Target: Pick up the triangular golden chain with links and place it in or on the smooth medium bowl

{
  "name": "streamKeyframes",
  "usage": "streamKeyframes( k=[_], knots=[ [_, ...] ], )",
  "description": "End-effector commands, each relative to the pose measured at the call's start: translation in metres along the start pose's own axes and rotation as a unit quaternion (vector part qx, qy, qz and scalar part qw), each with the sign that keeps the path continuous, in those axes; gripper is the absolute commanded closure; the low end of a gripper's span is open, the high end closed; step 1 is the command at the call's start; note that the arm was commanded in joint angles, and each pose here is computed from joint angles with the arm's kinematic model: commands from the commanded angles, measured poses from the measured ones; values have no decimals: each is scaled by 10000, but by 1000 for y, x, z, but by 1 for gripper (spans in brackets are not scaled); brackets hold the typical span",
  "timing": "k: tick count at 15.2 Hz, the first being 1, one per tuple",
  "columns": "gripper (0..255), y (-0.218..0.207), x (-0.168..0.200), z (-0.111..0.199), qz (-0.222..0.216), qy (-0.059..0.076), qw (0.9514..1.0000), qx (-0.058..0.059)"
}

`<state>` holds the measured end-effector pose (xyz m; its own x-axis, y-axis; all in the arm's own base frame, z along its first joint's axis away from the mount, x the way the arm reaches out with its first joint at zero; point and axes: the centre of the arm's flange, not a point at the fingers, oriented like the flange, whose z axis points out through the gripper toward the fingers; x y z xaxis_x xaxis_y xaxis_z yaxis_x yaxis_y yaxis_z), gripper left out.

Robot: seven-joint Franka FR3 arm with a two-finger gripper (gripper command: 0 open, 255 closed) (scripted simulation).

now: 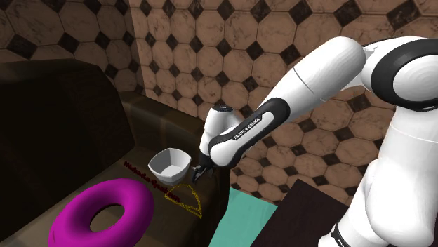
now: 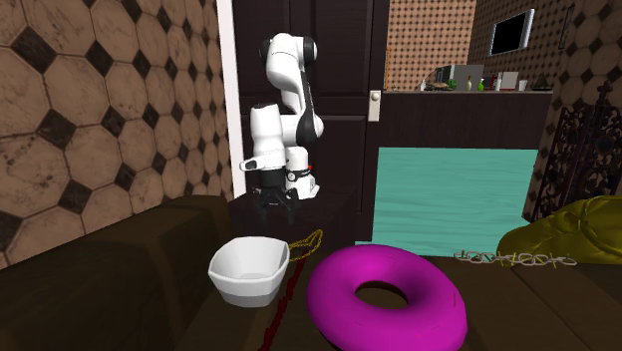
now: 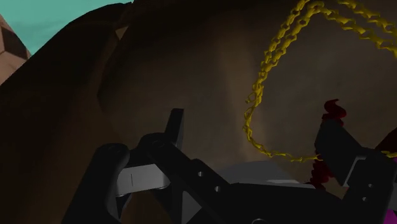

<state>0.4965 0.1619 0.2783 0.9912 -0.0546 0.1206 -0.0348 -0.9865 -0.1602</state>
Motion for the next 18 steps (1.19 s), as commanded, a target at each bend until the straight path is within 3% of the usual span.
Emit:
streamKeyframes(
  k=[1,10,18],
  knots=[
    [0,-10,9,21,-21,61,10000,8],
    [0,-16,16,75,-36,97,9999,11],
    [0,-16,16,75,-36,96,9999,11]
  ],
)
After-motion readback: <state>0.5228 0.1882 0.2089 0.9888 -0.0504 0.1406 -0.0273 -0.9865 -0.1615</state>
